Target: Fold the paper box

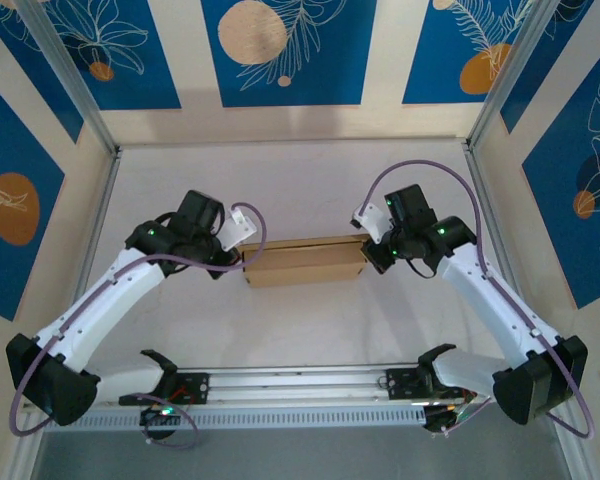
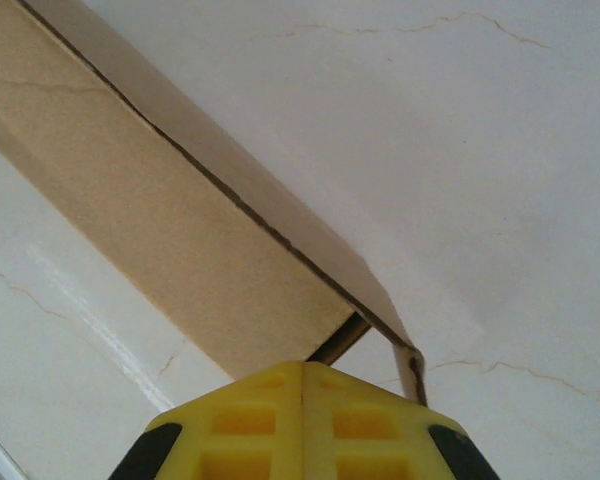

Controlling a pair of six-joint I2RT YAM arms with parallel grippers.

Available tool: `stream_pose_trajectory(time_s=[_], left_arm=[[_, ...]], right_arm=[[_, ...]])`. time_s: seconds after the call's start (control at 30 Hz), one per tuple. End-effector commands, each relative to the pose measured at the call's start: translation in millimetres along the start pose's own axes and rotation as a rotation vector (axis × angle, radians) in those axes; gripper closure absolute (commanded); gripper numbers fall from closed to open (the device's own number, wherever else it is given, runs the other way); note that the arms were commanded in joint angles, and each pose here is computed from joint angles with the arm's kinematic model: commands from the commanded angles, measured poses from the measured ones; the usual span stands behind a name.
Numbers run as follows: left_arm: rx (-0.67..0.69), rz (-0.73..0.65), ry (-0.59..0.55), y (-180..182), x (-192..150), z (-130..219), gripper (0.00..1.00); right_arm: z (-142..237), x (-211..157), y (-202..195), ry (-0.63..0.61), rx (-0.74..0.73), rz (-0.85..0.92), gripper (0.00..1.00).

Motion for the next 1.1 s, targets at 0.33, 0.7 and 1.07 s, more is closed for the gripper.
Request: stream_pose_trajectory(time_s=[0.33,0.7,1.07], left_arm=[[-0.021,-0.009,-0.01,2,7,2,1.0],[-0.015,-0.005,-0.002,6,11,-1,1.0],[-0.016,0.015,-0.007,9,15,-1,1.0]], right_arm=[[35,14,-18,-0.149,-0.104,0.015,0.51],[5,6,-15,-0.049,-0.01,-0.019,0.49],[3,9,-14,-0.031,0.026,-0.065,0.94]])
Point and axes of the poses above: each hand's point on the last joint's axis, 136 mm out from that joint toward the fingers, its own z axis back along the fingers, its own y axis along the line the jaws close on, x = y × z, the point moved 5 cm from there along z, back along the fingers, and after that the axes turned 10 degrees about -z, right-handed, at the moved point
